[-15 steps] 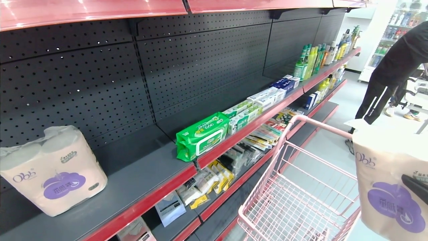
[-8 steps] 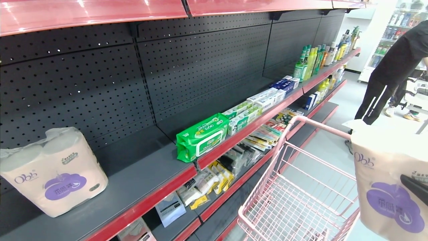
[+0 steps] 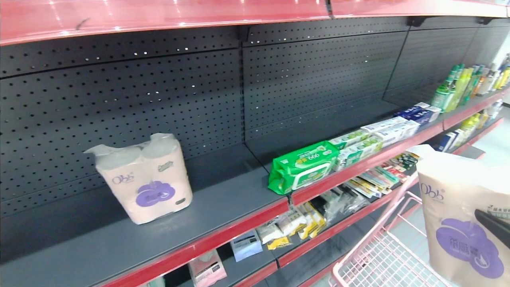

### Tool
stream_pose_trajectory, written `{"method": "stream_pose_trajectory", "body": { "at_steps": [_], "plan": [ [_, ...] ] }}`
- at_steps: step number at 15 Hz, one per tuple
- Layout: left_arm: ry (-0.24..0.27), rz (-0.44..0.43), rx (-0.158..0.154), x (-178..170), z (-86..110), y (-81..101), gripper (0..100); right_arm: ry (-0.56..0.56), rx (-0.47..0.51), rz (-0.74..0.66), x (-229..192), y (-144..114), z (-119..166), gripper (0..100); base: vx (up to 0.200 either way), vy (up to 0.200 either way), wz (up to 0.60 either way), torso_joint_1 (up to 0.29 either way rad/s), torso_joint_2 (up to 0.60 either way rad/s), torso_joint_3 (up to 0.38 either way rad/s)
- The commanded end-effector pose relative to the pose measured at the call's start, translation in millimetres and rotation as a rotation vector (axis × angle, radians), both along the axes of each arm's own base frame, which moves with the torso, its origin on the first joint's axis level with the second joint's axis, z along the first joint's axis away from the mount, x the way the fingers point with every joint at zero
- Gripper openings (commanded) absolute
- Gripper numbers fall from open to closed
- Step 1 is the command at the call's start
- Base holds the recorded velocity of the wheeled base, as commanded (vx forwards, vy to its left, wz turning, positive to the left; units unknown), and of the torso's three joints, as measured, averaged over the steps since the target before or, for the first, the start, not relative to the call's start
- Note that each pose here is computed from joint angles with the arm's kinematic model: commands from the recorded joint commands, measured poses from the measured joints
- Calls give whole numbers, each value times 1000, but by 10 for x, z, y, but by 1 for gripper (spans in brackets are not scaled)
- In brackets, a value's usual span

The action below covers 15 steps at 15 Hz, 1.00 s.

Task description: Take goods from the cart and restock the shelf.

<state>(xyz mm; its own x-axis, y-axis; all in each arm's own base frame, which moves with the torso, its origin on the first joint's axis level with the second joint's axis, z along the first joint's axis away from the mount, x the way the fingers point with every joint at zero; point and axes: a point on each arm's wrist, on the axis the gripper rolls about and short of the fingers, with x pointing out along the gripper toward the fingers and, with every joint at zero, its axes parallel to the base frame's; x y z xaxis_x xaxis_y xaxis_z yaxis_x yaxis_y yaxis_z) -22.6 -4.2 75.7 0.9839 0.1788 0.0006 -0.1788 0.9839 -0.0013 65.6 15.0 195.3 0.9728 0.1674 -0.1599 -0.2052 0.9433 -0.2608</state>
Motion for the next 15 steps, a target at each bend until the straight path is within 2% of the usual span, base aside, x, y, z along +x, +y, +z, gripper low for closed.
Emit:
{"method": "stream_pose_trajectory", "body": {
  "at_steps": [1, 10, 12, 15],
  "plan": [
    [1, 0, 0, 1, 0, 0, 100, -6, 0, 1, -18, -4, -1, 0, 0, 0, 600, 7, 2, 2],
    [2, 0, -1, 1, -1, 0, 100, -94, -16, -11, -225, -63, 1, 0, 0, 0, 600, 2, 3, 1],
    [2, 0, 1, 1, -1, 0, 100, -147, -25, -10, -379, -101, -81, 0, 0, 0, 0, 0, 0, 0],
    [2, -11, 7, 1, 0, 0, 100, -271, 12, -20, -717, -185, -342, 0, 0, 0, 0, 0, 0, 0]
  ]
}}
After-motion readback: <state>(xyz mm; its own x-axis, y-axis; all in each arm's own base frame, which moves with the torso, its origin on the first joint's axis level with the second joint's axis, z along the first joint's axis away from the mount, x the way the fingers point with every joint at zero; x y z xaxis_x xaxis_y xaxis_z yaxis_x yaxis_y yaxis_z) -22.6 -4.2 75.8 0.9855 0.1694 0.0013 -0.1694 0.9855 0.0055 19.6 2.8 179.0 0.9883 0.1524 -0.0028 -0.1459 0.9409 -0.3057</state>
